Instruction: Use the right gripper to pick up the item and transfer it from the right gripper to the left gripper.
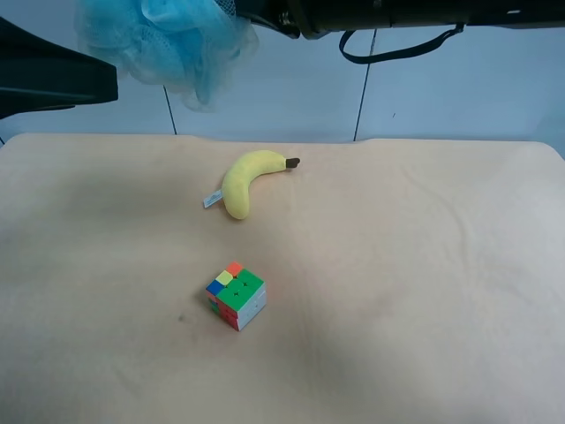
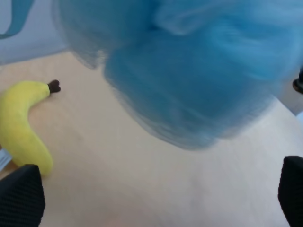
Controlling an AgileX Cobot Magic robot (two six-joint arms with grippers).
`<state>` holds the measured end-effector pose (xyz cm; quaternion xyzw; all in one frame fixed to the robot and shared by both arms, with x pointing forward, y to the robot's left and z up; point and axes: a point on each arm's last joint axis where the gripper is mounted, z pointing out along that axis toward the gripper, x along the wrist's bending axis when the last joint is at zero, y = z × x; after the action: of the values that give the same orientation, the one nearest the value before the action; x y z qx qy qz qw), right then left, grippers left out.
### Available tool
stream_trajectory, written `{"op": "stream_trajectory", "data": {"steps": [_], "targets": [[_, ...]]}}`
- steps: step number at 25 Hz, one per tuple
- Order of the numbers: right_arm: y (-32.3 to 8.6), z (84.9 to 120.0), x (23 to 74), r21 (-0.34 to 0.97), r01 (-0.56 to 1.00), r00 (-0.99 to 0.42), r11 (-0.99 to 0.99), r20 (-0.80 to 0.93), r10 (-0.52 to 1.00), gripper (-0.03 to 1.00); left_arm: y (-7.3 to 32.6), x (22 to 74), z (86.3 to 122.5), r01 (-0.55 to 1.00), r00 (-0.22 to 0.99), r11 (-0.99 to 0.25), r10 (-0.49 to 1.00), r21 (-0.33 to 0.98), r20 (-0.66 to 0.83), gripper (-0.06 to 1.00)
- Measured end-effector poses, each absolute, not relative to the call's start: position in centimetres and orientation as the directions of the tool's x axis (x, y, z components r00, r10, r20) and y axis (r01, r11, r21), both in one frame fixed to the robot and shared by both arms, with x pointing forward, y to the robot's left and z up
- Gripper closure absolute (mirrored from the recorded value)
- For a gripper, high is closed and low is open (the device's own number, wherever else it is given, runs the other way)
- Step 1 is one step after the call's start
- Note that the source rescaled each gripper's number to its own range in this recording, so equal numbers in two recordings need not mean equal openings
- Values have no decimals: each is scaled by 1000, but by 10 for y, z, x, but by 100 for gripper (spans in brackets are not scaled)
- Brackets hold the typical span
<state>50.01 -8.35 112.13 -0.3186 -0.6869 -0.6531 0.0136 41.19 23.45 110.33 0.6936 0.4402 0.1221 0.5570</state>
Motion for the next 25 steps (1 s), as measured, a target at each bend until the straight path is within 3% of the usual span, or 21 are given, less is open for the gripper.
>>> {"op": "stream_trajectory", "data": {"steps": [17,25], "targets": [[-83,1122,500,889,454,-797,-64,437,418,96,225,435,1111,392,660,161,637,906,-399,-6],[-84,1122,501,889,454,-795,-65,436,422,96,215,431,1113,391,703,161,583,906,-407,-6]]}}
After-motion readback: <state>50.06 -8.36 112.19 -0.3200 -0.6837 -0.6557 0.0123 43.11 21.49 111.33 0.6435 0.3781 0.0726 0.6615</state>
